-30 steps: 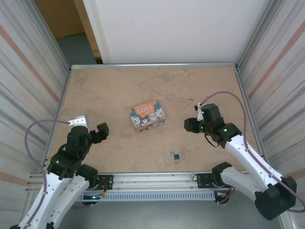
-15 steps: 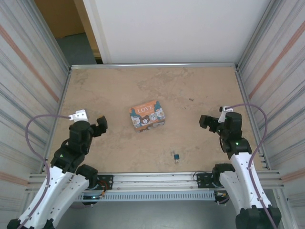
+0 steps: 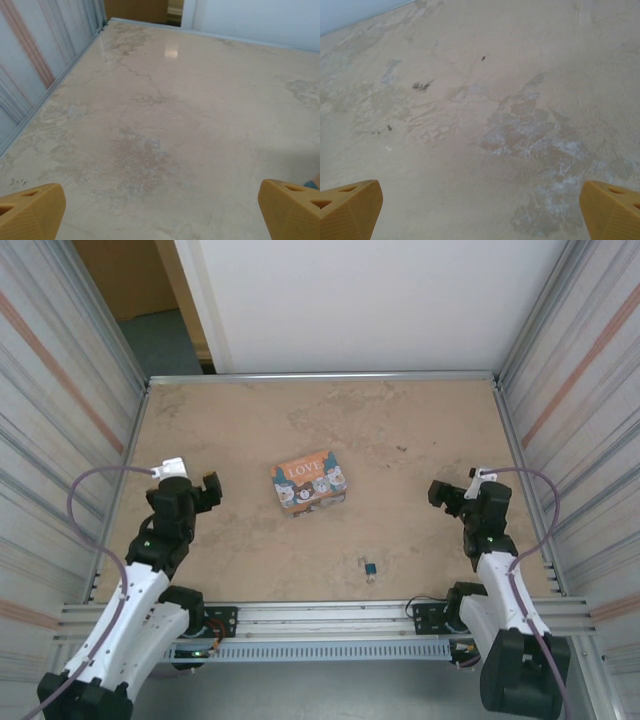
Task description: Unlock a padlock with a key
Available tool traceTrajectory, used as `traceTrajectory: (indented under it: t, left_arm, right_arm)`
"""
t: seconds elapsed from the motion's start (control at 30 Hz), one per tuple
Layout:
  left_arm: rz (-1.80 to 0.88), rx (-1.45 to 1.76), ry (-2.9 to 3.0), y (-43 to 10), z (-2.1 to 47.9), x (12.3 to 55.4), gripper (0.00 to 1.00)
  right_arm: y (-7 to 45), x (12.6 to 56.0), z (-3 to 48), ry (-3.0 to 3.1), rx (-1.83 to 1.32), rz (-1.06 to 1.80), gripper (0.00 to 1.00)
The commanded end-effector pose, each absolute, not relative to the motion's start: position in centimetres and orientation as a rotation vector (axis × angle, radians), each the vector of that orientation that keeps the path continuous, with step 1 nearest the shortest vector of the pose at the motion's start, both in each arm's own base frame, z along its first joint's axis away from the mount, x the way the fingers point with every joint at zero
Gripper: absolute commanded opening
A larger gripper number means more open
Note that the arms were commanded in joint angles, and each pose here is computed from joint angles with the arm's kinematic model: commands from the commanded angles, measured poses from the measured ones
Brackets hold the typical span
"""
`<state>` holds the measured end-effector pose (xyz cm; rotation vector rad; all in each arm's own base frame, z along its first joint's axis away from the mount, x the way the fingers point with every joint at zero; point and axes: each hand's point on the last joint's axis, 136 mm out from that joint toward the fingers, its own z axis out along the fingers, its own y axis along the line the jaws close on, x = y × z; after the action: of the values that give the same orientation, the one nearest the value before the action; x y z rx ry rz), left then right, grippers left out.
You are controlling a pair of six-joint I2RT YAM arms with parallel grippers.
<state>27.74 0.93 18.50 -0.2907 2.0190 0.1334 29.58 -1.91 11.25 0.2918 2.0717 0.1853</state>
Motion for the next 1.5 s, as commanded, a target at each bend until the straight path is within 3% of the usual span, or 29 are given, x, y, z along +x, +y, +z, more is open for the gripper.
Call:
traceTrajectory:
  t: [0.0, 0.83, 1.47]
  left_arm:
    - [0.119, -0.287, 1.989, 1.2, 18.1, 28.9, 0.99]
    - [0.167, -0.109, 1.949, 0.5, 14.5, 32.8, 0.99]
    - [0.116, -0.039, 1.881, 0.4, 13.7, 35.1, 0.99]
  right_arm:
    - [-2.4, 31.3, 12.7, 1.957, 0.235, 0.153, 0.99]
    - [-0.7, 37.2, 10.6, 1.858, 0.045, 0.193, 0.99]
    - [-1.5, 39.4, 8.1, 1.986, 0.107, 0.084, 0.99]
